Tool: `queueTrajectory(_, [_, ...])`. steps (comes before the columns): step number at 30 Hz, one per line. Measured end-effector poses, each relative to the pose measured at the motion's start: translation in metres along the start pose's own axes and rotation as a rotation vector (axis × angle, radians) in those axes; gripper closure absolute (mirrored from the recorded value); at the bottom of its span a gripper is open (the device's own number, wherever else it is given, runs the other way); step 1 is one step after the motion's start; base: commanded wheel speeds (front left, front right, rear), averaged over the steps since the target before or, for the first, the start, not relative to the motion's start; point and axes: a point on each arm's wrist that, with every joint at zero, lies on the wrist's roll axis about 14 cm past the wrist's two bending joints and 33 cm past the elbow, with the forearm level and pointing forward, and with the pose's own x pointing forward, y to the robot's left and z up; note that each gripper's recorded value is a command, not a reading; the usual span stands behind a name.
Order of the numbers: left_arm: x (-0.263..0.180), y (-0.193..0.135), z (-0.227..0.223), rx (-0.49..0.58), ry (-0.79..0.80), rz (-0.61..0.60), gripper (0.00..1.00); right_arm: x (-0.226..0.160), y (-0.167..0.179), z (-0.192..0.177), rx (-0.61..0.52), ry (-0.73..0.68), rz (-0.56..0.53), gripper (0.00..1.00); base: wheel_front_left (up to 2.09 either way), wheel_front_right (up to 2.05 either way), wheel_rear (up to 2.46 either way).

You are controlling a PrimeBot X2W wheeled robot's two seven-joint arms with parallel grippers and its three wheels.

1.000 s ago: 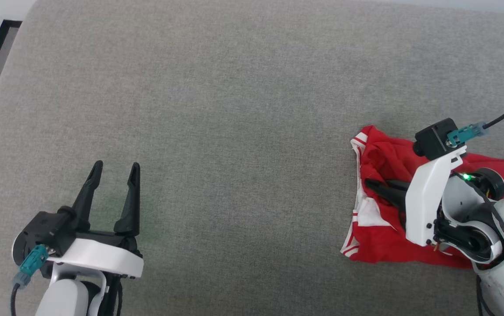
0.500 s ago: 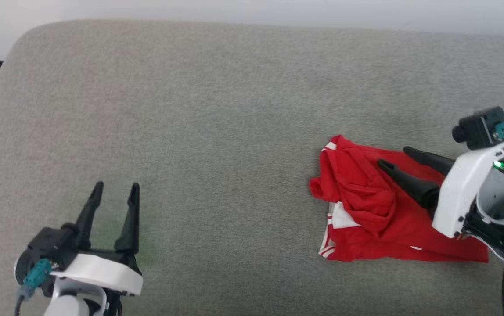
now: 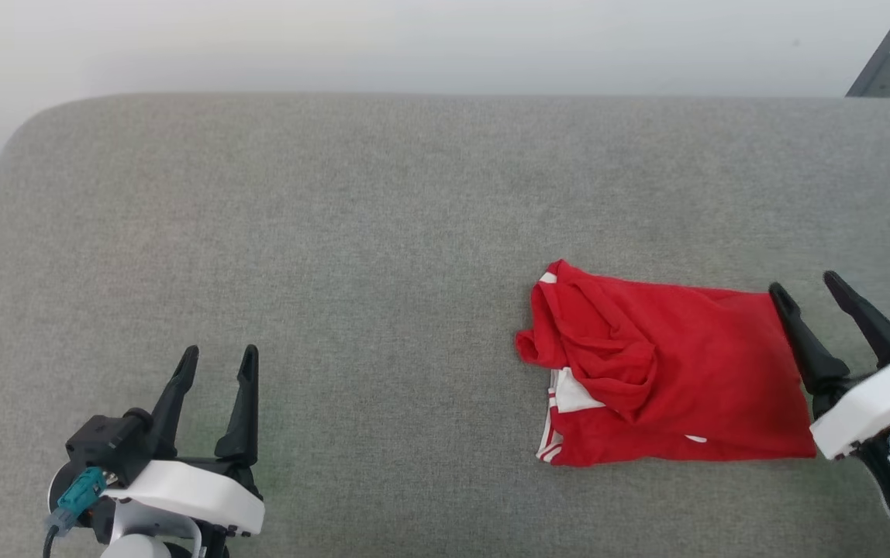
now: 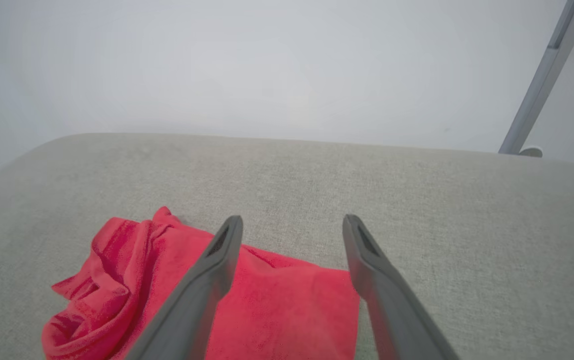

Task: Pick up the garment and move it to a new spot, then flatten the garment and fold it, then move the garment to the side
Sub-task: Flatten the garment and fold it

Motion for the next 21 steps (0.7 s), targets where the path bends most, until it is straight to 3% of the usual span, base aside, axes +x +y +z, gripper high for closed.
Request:
queueTrajectory(12, [-0.016,-0.003,0.013,0.016,-0.04,-0.009,0.0,-0.028,-0.006,0.036,-0.041,-0.215,-0.097,0.0,0.0,0.0,0.0])
queueTrajectory(21, [-0.04,0.001,0.013,0.038,-0.043,0.014,0.0,-0.059,-0.013,0.031,-0.048,-0.235,-0.154,0.0,0.0,0.0,0.0])
